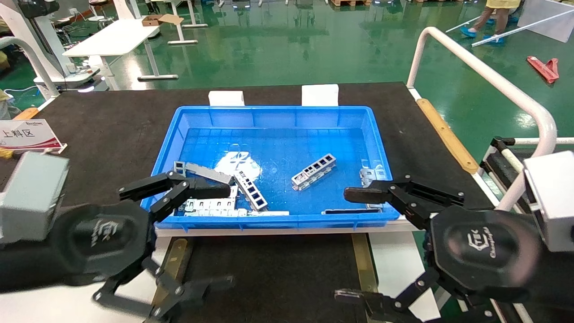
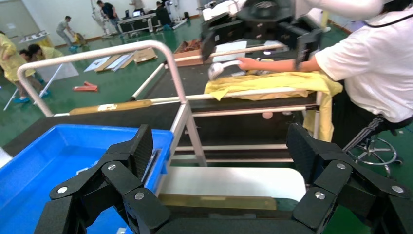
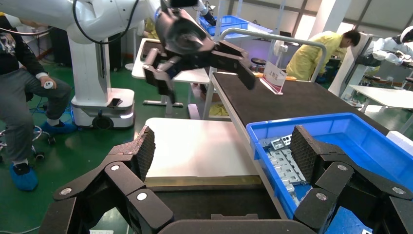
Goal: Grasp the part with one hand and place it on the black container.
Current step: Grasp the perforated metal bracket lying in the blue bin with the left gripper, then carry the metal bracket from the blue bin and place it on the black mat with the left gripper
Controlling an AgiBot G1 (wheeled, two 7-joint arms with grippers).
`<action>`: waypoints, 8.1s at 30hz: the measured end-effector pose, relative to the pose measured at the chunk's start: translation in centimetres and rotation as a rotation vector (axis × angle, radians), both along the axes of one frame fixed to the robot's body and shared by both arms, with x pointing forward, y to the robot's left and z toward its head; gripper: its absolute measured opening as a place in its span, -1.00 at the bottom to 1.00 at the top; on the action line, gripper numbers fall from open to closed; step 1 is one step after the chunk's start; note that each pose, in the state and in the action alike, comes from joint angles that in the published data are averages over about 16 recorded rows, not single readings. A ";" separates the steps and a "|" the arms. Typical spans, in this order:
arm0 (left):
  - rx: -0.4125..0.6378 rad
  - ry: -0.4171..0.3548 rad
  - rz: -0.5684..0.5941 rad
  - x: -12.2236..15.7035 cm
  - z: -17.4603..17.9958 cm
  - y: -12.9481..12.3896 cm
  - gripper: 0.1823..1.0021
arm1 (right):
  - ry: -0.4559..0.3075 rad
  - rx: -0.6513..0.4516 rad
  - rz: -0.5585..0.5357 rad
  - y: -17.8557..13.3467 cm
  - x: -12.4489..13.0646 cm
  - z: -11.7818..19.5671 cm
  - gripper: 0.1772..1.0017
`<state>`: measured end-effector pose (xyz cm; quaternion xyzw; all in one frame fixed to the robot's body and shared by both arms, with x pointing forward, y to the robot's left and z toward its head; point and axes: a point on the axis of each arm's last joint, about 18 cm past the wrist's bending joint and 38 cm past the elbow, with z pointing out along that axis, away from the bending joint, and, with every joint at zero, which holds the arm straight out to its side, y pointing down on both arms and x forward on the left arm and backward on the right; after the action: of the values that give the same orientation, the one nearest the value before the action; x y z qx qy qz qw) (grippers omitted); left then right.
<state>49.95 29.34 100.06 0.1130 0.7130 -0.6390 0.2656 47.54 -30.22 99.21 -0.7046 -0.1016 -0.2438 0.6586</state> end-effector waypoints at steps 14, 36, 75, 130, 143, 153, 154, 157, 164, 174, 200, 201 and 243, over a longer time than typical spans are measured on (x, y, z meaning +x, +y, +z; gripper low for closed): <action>-0.025 -0.009 0.045 7.4 -0.4 -3.7 1.00 | 0.000 0.000 0.000 0.0 0.0 0.0 1.00; -0.045 0.003 0.235 19.2 -1.6 -11.6 1.00 | 0.000 0.000 0.000 0.0 0.0 0.0 1.00; -0.016 0.070 0.623 25.9 -6.2 -16.6 1.00 | 0.000 0.000 0.000 0.0 0.0 0.0 1.00; -0.072 0.147 0.706 26.7 -8.4 -16.3 -0.48 | 0.000 0.000 0.000 0.0 0.0 0.0 -0.48; -0.116 0.115 0.674 26.5 -5.4 -16.8 -0.66 | 0.000 0.000 0.000 0.0 0.0 0.0 -0.88; -0.147 0.101 0.512 24.4 -3.1 -17.0 -0.66 | 0.000 0.000 0.000 0.0 0.0 0.0 -0.96; -0.148 0.100 0.484 24.0 -3.0 -16.9 -0.66 | 0.000 0.000 0.000 0.0 0.0 0.0 -0.97; -0.150 0.097 0.397 22.7 -3.0 -16.6 -0.66 | 0.000 0.000 0.000 0.0 0.0 0.0 -0.97; -0.143 0.100 0.212 19.3 -3.8 -15.1 -0.66 | 0.000 0.000 0.000 0.0 0.0 0.0 -0.97; -0.122 0.148 0.094 16.3 -6.6 -12.7 -0.66 | 0.000 0.000 0.000 0.0 0.0 0.0 -0.97; -0.154 0.490 0.227 9.3 -23.0 -9.9 -0.66 | 0.000 0.000 0.000 0.0 0.0 0.0 -0.97; -0.160 0.502 0.243 9.2 -23.6 -9.8 -0.66 | 0.000 0.000 0.000 0.0 0.0 0.0 -0.97; -0.767 0.864 0.763 14.1 -36.2 -13.3 -0.67 | 0.000 0.000 0.000 0.0 0.0 0.0 -0.97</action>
<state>64.03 16.02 63.83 -0.5123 0.4685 -0.6955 0.1853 47.54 -30.22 99.21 -0.7046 -0.1016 -0.2438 0.6586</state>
